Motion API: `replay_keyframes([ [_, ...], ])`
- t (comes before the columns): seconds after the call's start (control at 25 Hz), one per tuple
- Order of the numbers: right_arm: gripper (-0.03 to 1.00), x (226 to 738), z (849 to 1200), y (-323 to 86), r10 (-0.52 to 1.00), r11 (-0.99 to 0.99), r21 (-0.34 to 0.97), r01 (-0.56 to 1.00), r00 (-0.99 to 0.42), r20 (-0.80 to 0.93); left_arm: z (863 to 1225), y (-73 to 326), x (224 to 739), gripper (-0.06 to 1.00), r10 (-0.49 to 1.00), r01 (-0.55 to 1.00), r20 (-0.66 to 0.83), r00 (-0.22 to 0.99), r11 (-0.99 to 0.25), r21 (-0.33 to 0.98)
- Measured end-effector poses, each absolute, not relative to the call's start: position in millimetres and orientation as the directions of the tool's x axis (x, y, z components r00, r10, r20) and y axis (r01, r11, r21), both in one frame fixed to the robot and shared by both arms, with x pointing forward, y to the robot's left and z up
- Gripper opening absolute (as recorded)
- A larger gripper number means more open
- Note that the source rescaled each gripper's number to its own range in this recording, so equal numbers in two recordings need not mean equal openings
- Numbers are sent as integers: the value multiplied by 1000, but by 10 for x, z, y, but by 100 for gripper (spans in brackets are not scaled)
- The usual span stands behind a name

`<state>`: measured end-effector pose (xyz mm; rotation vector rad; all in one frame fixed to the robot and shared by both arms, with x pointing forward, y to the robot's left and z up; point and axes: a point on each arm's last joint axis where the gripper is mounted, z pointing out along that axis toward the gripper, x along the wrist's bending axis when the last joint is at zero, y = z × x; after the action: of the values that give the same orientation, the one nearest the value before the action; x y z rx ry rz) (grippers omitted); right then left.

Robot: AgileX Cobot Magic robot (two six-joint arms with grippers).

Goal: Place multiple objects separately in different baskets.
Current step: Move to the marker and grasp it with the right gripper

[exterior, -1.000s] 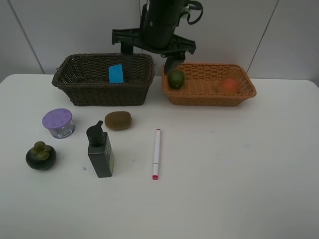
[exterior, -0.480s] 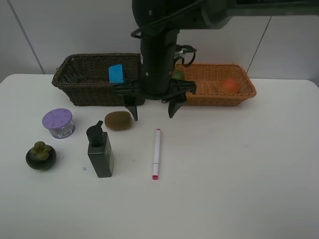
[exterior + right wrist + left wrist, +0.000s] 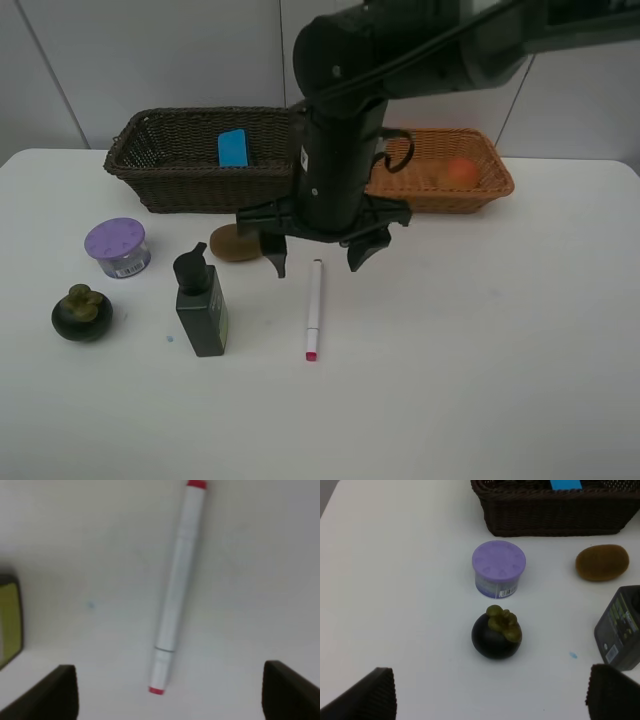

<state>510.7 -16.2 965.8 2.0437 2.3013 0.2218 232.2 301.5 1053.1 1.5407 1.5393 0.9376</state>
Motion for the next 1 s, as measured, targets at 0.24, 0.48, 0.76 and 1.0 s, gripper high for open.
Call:
replay_keyframes([
  [0.24, 87, 5059, 9503, -134, 989, 6, 143, 990, -27, 147, 10531, 3015, 2322, 100, 1000, 449, -11, 8, 6, 893],
  [0.48, 87, 5104, 9496, -164, 989, -28, 162, 986, 3, 151, 10531, 3015, 2322, 100, 1000, 449, -11, 8, 6, 893],
  [0.76, 87, 5145, 9345, -176, 992, -35, 140, 990, 17, 126, 10531, 3015, 2322, 100, 1000, 449, -11, 8, 6, 893],
  [1.0, 87, 5155, 9154, -165, 995, -32, 109, 994, 21, 92, 10531, 3015, 2322, 100, 1000, 449, -11, 8, 6, 893],
])
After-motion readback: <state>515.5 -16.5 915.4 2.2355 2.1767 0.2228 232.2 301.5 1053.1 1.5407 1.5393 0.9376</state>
